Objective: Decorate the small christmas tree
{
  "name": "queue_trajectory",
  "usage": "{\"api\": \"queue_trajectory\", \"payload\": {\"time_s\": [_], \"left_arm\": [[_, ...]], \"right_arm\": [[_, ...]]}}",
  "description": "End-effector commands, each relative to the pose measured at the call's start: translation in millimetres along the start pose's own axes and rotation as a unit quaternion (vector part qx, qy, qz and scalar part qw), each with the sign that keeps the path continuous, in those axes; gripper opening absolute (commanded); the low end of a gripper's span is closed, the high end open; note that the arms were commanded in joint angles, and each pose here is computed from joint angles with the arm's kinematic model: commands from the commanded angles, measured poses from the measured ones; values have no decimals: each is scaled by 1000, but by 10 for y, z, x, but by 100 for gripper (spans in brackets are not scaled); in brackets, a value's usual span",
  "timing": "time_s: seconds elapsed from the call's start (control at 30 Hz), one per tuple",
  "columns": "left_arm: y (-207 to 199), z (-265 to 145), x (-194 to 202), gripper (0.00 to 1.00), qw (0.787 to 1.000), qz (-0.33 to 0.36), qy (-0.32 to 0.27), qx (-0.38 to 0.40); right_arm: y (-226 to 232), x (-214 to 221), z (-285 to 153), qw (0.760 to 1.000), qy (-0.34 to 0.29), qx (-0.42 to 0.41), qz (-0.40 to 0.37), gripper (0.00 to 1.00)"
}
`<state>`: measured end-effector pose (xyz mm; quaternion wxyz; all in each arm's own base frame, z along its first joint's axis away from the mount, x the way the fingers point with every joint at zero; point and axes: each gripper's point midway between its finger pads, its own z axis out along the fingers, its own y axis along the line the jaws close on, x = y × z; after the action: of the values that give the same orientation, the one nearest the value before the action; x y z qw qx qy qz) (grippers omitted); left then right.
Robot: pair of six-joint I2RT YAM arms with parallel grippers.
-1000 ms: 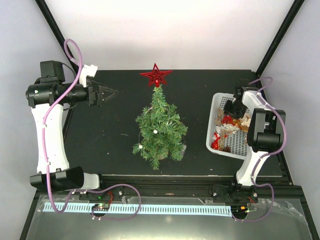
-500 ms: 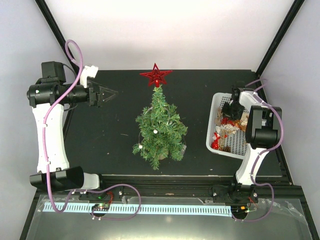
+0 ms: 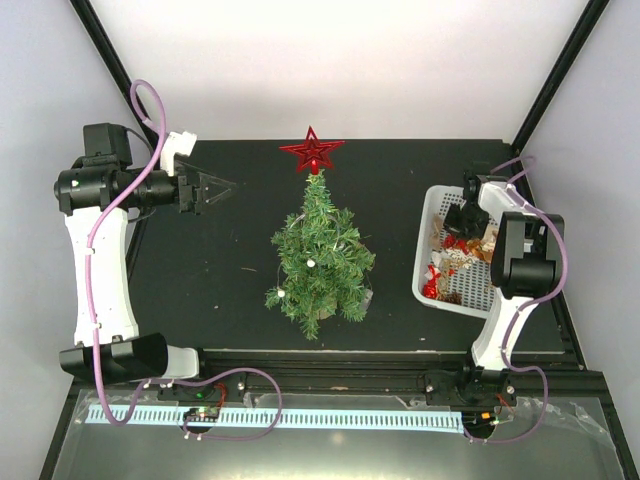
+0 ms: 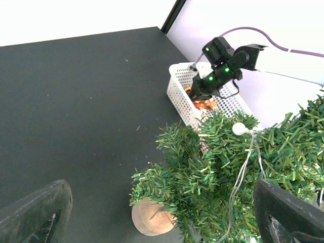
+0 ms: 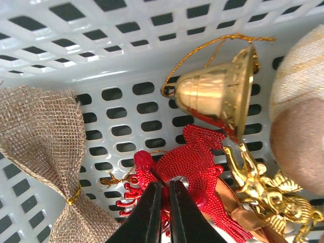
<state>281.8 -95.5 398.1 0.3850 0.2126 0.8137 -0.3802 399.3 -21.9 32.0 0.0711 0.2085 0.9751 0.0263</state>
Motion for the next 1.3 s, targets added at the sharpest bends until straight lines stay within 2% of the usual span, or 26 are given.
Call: {"api": "queue_trajectory", "payload": {"time_s": [0.0, 0.47, 0.77, 1.03, 1.27], "left_arm": [[-89, -12, -35, 98, 1000, 4, -8, 17], [-132, -24, -74, 99, 1000, 10, -12, 25], [-191, -45, -62, 99, 999, 13, -12, 29], [-258, -50, -45, 99, 999, 18, -14, 35], [-292, -41, 5, 99, 999, 18, -13, 36]], "right_arm": [[-71, -73, -193, 999, -29, 22, 6, 7], [-269, 23, -634, 995, -77, 55, 22, 1], [-215, 354, -1108, 993, -116, 7, 23, 1], [332, 870, -1708, 986, -150, -47, -62, 2], [856, 1332, -2379, 966, -177, -150, -116, 3]]}}
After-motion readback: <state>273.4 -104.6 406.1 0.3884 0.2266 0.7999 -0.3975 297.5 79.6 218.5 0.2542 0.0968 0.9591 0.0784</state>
